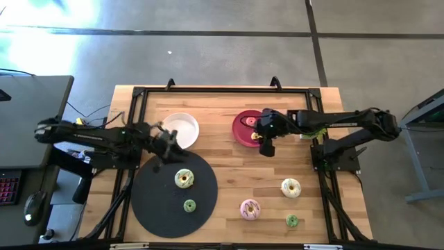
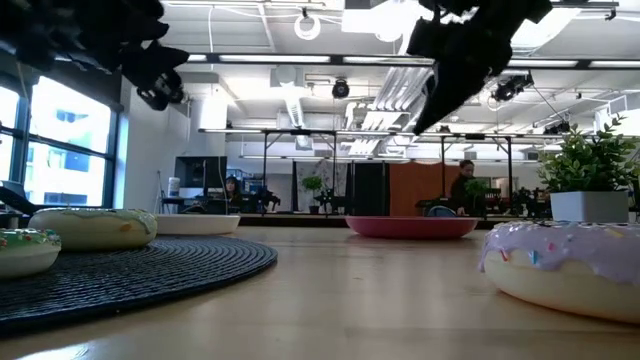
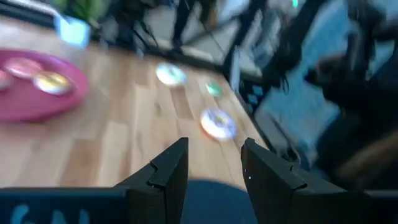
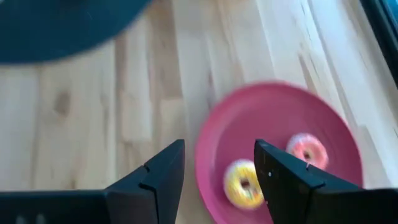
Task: Pick & Place donuts
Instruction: Put the left small green donut on the pink plate
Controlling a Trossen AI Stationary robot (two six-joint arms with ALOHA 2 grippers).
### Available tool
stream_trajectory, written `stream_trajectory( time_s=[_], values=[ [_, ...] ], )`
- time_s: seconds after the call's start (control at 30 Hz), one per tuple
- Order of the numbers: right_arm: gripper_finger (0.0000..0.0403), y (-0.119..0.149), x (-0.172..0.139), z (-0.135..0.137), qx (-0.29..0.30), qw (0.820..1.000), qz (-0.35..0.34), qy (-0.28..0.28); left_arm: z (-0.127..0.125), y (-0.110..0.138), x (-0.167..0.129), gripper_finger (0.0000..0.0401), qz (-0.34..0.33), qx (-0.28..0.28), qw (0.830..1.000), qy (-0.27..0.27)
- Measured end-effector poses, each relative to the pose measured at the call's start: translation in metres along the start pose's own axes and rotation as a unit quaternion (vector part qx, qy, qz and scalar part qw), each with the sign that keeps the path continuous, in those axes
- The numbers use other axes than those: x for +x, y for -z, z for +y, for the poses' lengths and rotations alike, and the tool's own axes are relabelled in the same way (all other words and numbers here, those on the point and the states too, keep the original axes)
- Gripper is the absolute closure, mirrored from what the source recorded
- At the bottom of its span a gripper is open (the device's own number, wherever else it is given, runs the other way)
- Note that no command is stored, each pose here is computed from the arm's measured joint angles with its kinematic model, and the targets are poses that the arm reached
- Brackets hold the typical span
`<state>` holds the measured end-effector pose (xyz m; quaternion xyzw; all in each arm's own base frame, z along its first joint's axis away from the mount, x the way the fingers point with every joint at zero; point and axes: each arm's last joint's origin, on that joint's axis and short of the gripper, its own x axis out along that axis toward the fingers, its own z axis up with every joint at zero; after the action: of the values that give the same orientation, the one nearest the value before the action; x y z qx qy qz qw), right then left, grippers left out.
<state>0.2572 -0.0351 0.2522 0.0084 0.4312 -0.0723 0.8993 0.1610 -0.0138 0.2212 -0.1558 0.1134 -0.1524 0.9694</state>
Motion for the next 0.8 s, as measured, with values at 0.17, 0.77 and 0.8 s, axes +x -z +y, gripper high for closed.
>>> stream_trajectory(
  time_s=[0.17,0.77,0.8],
  values=[
    [0.0221,-0.005,0.001,0.008,-0.009,0.999,-0.025,-0.026,-0.021,-0.012,0.042,0.0259,0.111,0.057,0.991,0.041],
    [0.0221,-0.004,0.002,0.015,-0.008,0.999,-0.021,-0.032,-0.064,0.051,0.143,0.0259,0.421,0.059,0.904,0.033],
    [0.0221,-0.004,0.002,0.015,-0.008,0.999,-0.021,-0.032,-0.066,0.055,0.147,0.0259,0.418,0.056,0.906,0.035]
  ],
)
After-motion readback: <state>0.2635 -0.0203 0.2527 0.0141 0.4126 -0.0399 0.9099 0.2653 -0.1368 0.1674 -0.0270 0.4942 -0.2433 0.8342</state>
